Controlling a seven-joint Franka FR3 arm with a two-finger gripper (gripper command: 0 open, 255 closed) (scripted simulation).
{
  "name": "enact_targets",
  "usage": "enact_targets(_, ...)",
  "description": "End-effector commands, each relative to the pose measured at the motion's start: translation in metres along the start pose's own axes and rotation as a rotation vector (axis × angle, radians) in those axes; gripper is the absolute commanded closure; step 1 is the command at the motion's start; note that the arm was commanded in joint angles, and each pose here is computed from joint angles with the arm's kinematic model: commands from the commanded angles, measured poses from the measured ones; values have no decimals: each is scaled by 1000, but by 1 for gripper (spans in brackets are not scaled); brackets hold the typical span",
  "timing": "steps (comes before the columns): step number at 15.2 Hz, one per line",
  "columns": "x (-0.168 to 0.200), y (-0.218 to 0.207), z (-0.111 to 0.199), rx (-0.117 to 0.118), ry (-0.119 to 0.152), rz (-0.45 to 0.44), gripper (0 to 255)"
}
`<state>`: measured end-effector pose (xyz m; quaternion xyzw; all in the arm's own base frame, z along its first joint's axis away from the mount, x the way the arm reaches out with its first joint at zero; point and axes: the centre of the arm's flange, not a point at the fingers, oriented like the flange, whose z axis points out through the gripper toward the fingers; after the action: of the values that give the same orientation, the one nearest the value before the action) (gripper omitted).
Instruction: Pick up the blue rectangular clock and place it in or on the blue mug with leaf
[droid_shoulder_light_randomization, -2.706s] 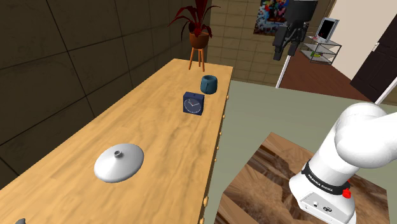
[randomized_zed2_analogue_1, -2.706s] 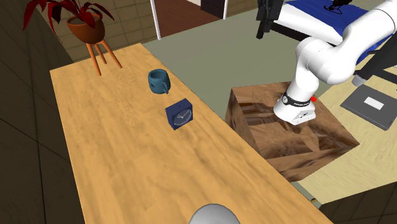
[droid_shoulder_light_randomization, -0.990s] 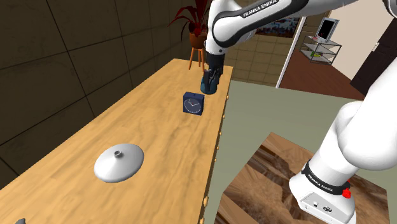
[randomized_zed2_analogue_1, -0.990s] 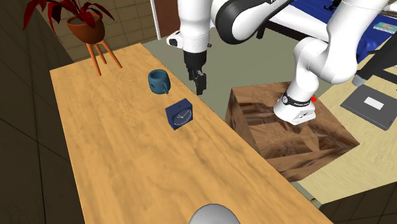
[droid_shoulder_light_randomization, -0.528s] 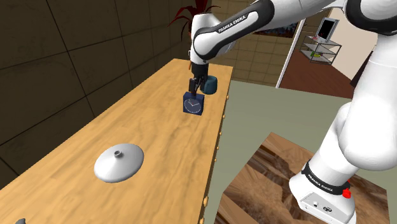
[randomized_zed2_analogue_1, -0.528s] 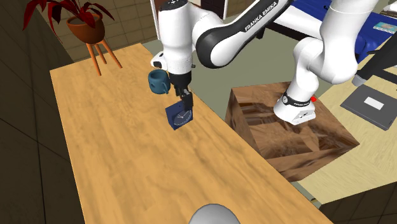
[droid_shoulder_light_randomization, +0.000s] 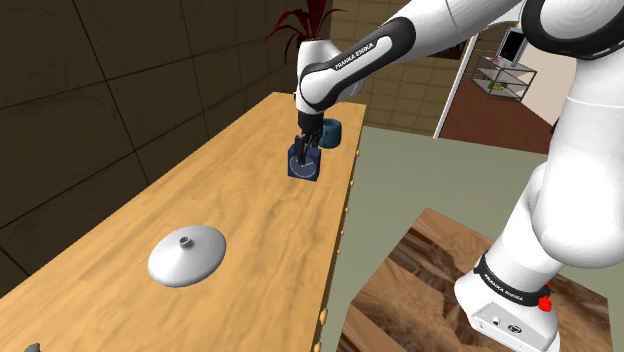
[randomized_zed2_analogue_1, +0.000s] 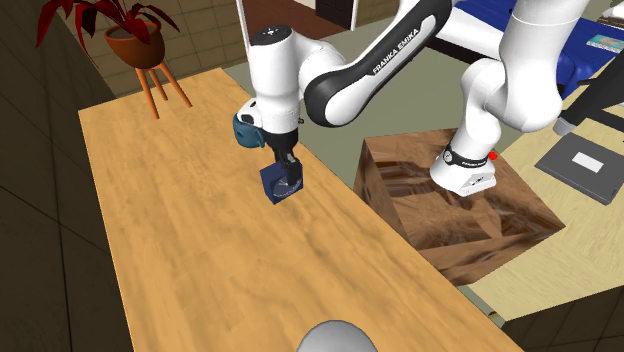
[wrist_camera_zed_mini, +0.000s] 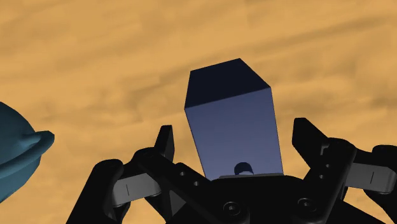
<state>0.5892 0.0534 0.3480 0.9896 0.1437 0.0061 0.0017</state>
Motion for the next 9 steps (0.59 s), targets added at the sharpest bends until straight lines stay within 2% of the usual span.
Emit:
enact_targets(1, 0, 0, 2, 0, 0, 0, 0)
enact_targets(6, 0, 0, 2, 0, 0, 0, 0)
enact_targets(7, 0, 0, 2, 0, 0, 0, 255)
enact_targets(9, 0, 0, 2, 0, 0, 0, 255)
